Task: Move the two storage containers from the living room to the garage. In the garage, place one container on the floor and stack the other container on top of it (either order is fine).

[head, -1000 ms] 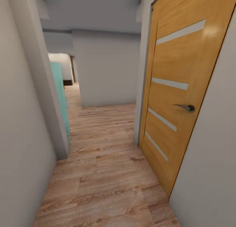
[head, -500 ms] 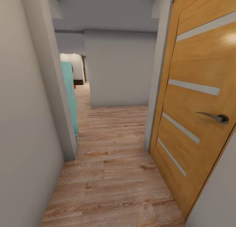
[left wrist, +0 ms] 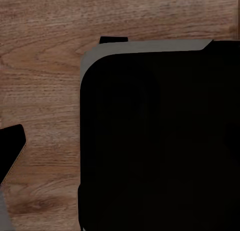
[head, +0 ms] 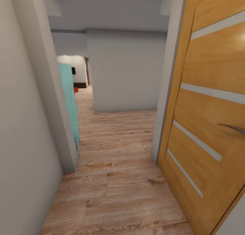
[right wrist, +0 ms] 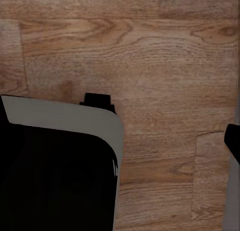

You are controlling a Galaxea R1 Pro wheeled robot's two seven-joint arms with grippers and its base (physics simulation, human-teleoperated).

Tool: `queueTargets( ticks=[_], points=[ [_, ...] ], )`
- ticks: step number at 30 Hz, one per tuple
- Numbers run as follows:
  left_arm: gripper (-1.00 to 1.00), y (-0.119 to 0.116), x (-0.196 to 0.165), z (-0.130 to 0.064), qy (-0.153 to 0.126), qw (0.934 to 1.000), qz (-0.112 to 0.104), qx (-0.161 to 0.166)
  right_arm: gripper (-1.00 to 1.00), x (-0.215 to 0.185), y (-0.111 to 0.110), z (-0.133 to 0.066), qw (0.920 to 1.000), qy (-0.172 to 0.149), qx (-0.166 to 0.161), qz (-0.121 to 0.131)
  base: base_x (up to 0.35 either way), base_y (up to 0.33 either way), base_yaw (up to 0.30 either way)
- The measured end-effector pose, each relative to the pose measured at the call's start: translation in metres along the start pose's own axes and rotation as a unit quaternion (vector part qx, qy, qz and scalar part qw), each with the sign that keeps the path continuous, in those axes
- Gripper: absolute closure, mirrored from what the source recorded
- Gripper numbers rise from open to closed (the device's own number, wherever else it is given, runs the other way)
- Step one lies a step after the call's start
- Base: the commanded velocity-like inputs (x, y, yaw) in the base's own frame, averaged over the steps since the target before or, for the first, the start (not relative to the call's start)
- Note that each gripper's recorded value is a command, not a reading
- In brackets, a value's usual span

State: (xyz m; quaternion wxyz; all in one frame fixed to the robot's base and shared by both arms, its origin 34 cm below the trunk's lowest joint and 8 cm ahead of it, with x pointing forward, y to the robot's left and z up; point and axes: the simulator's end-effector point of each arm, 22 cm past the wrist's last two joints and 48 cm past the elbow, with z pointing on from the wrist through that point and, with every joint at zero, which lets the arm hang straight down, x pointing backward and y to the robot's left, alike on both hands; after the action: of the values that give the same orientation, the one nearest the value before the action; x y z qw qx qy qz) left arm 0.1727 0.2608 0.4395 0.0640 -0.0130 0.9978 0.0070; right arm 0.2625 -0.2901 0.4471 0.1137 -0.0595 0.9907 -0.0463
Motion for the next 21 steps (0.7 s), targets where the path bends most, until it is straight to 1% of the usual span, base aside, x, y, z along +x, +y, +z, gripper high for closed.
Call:
queueTargets(
  ticks=[16, 21],
  points=[
    [-1.00, 0.0000, 0.0004, 0.0000, 0.001, 1.0000, 0.000, 0.000, -1.00, 0.0004, 0.0024, -0.0001, 1.0000, 0.001, -0.002, 0.000, 0.322, 0.000, 0.003],
    [-1.00, 0.0000, 0.0007, 0.0000, 0.001, 1.0000, 0.000, 0.000, -1.00, 0.0003, 0.0028, -0.0001, 1.0000, 0.001, -0.002, 0.000, 0.322, 0.000, 0.234]
  ],
)
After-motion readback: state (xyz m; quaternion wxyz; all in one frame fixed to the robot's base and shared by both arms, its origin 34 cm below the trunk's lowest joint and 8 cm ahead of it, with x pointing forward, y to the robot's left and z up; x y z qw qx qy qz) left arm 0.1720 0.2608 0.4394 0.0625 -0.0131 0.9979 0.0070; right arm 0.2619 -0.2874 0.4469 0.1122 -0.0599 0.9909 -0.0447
